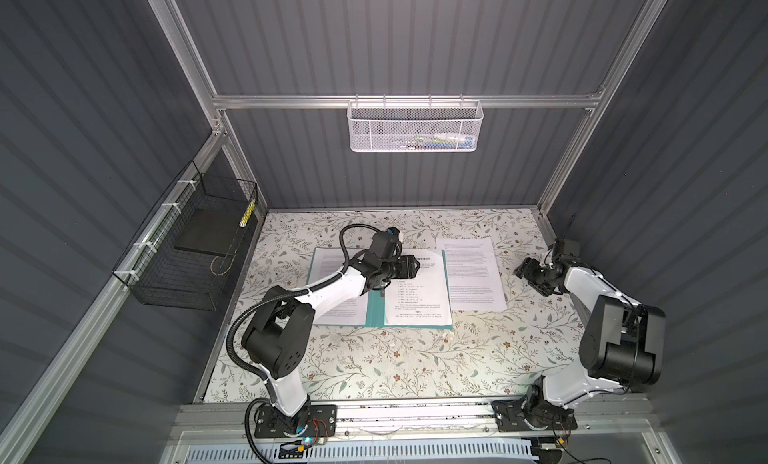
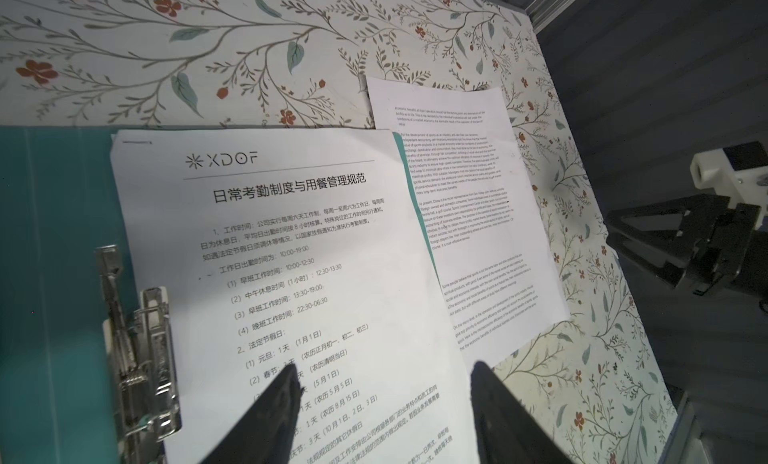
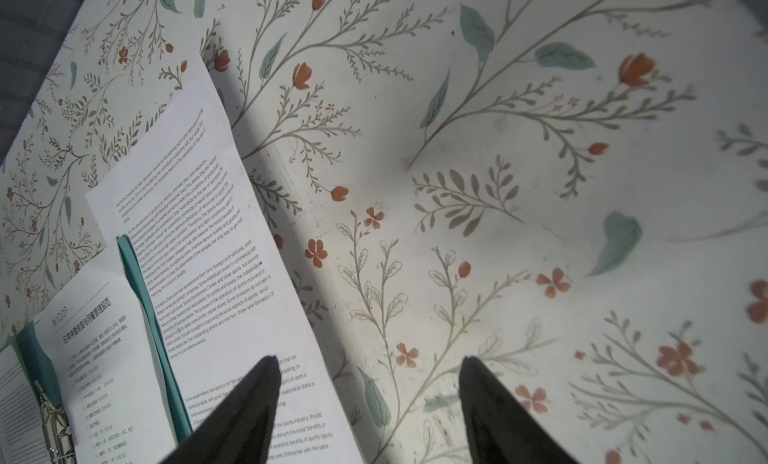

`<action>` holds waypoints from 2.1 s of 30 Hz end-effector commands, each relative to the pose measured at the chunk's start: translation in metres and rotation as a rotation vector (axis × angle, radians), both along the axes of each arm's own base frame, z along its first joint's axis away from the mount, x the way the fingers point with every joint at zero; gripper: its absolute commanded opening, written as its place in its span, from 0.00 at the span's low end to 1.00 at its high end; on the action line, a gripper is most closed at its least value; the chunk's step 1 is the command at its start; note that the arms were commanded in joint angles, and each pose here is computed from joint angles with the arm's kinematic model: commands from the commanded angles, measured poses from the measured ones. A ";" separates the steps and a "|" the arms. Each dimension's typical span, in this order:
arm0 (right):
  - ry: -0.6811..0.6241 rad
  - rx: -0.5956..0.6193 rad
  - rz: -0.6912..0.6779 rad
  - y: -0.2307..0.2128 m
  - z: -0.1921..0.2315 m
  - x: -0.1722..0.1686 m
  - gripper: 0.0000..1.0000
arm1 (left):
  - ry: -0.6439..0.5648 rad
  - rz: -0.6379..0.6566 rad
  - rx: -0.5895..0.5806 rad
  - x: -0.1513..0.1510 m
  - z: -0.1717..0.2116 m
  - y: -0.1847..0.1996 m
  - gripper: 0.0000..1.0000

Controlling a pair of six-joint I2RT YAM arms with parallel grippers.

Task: Put the files into the folder
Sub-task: 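Release the sheet and move the right gripper to the remaining printed sheet, then grasp the edge of the last printed English sheet with the right gripper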

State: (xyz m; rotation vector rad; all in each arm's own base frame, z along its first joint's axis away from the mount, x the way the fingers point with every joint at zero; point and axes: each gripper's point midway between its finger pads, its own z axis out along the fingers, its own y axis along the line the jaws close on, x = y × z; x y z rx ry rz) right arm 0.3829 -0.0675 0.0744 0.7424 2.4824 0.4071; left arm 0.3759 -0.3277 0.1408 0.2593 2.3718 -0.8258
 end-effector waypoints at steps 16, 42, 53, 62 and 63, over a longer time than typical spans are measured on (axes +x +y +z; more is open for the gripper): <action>-0.054 0.267 0.068 0.004 -0.024 0.021 0.62 | -0.041 -0.066 -0.011 -0.021 0.012 0.004 0.70; 0.063 0.383 0.291 0.086 -0.044 0.066 0.53 | 0.005 -0.057 -0.017 -0.035 -0.005 0.012 0.70; 0.077 0.368 0.282 0.085 -0.045 0.068 0.22 | 0.009 -0.043 0.002 -0.034 -0.008 0.016 0.69; 0.049 0.138 0.217 0.068 0.003 0.048 0.00 | -0.047 0.000 0.083 -0.030 0.007 0.034 0.69; 0.037 0.094 0.206 0.065 0.015 0.044 0.00 | -0.050 0.008 0.094 -0.031 0.008 0.037 0.69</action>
